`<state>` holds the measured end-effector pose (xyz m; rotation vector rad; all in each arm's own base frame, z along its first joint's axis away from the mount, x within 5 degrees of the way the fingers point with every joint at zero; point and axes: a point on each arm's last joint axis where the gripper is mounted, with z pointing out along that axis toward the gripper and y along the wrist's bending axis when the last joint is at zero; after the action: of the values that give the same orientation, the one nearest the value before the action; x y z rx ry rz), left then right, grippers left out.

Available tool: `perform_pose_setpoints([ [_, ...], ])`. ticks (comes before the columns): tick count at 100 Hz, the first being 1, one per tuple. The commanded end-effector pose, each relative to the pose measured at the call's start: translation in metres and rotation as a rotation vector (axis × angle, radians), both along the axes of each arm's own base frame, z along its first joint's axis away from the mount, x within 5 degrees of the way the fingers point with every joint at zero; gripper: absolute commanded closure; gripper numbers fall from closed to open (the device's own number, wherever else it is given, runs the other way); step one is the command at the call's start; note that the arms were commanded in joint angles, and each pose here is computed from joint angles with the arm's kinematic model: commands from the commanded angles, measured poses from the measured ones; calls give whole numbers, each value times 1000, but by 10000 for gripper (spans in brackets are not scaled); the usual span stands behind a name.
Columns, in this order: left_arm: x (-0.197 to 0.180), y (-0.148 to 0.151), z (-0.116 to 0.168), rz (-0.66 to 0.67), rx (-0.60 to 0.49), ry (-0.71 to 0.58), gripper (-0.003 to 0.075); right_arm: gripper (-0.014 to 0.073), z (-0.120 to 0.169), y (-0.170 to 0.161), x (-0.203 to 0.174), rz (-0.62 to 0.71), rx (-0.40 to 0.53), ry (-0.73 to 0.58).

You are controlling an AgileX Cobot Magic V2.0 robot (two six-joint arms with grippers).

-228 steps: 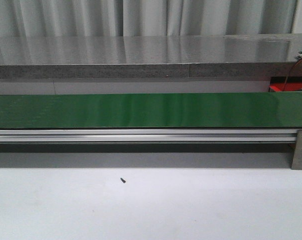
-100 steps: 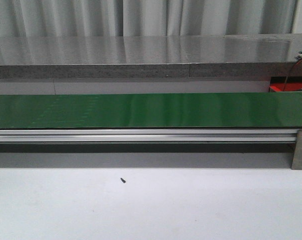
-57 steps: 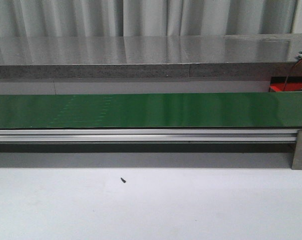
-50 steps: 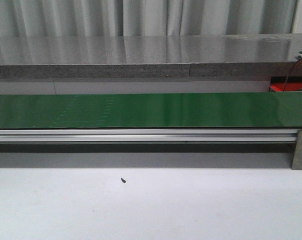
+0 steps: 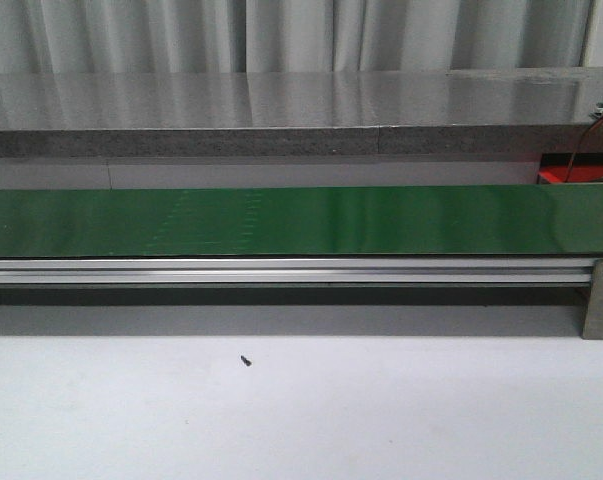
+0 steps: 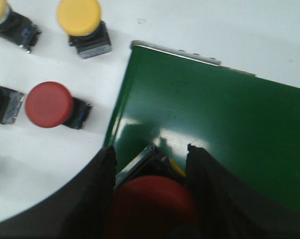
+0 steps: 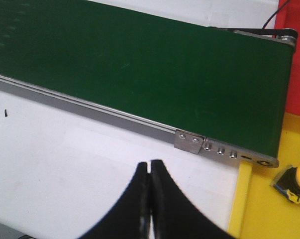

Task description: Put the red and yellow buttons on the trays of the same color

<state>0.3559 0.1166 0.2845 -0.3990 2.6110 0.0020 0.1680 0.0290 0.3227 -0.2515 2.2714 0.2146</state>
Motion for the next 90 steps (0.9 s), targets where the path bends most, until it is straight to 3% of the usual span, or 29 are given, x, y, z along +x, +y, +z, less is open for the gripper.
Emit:
perform_pose_setpoints([
  [1,4,-14,24,-32,23,-106,636,663,13,0,1,-8,11,-84],
  [25,16,-32,10,-87,11,-76,632,663,13,0,1,-8,11,-84],
  [33,18,-35,8,-101,12,-71,594,663,13,0,1,-8,11,-84],
  [40,18,-37,8,-135,20,-73,495,663,13,0,1,-8,11,-84],
  [57,19,-43,10,-161,-29,-94,121,663,13,0,1,-8,11,-84],
  [64,19,-45,10,-157,-49,-94,42,663,13,0,1,-8,11,-84],
  [90,16,-52,28,-169,-39,-164,59,663,13,0,1,-8,11,-84],
])
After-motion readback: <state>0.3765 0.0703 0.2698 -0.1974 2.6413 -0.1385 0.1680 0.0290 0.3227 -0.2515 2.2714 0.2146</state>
